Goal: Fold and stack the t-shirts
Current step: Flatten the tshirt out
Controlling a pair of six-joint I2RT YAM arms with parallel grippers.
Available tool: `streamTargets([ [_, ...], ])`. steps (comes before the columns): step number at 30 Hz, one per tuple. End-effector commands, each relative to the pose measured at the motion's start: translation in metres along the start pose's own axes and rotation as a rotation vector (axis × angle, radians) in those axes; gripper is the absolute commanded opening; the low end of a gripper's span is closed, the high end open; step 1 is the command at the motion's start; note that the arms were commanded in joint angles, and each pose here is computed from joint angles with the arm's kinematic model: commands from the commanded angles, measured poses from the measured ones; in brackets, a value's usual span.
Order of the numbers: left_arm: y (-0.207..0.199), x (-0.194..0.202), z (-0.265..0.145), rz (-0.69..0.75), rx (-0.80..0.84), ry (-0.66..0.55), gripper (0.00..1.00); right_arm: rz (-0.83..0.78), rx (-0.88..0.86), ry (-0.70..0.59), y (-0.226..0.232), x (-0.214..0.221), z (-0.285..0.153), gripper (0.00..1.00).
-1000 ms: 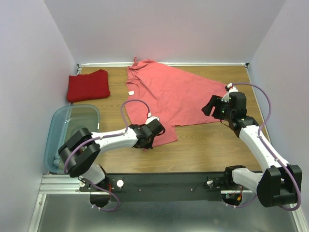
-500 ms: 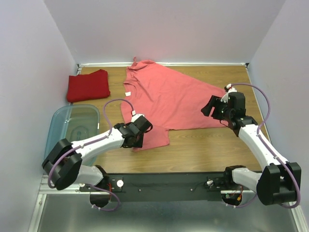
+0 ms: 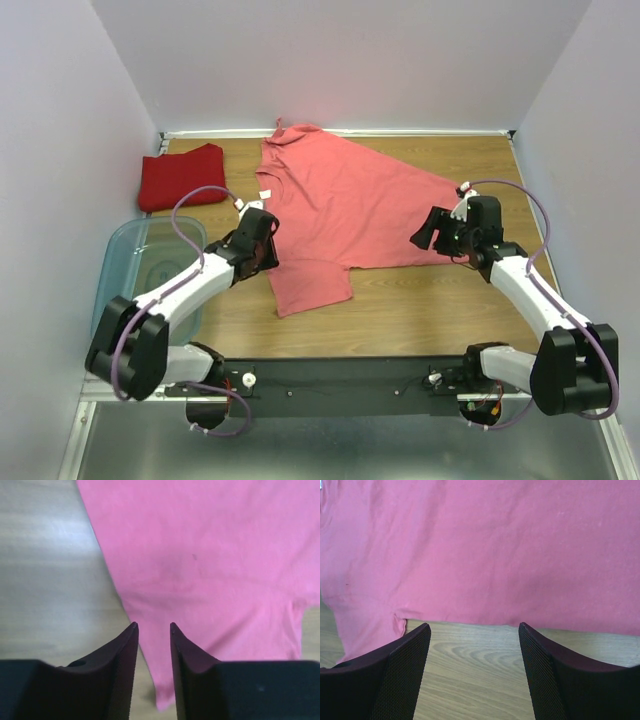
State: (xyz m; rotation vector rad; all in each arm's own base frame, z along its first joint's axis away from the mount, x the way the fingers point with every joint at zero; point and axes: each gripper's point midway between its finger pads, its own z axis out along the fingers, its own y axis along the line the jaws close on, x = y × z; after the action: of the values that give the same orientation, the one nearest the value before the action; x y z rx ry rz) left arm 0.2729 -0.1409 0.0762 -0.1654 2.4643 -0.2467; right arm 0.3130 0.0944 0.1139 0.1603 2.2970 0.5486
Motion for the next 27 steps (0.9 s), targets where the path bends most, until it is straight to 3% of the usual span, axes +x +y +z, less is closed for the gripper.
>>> streamTargets([
  [1, -0.006, -0.023, 0.031, -0.004, 0.050, -0.036, 0.37, 0.012, -0.036, 0.025, 0.003, 0.009, 0.002, 0.78],
  [5, 0.005, -0.032, 0.055, -0.002, 0.010, -0.019, 0.28, 0.014, -0.029, 0.018, 0.002, 0.010, 0.000, 0.78],
  [12, 0.039, -0.032, 0.098, -0.017, -0.068, 0.052, 0.27, 0.012, -0.019, 0.019, -0.001, 0.011, 0.001, 0.78],
  [16, 0.051, -0.068, 0.117, -0.043, -0.078, 0.031, 0.28, 0.014, -0.006, 0.025, -0.004, 0.012, 0.003, 0.78],
  [20, 0.049, -0.106, 0.122, -0.019, -0.075, -0.004, 0.36, 0.014, -0.008, 0.029, -0.004, 0.014, 0.003, 0.78],
  [23, 0.042, -0.132, 0.099, 0.001, -0.064, -0.059, 0.45, 0.013, -0.010, 0.019, -0.003, 0.013, 0.000, 0.78],
  [26, 0.047, -0.131, 0.070, 0.000, -0.078, -0.103, 0.52, 0.014, -0.018, 0.016, -0.001, 0.013, -0.001, 0.78],
  [27, 0.057, -0.113, 0.067, 0.003, -0.110, -0.073, 0.55, 0.017, -0.022, 0.014, 0.000, 0.012, -0.001, 0.78],
])
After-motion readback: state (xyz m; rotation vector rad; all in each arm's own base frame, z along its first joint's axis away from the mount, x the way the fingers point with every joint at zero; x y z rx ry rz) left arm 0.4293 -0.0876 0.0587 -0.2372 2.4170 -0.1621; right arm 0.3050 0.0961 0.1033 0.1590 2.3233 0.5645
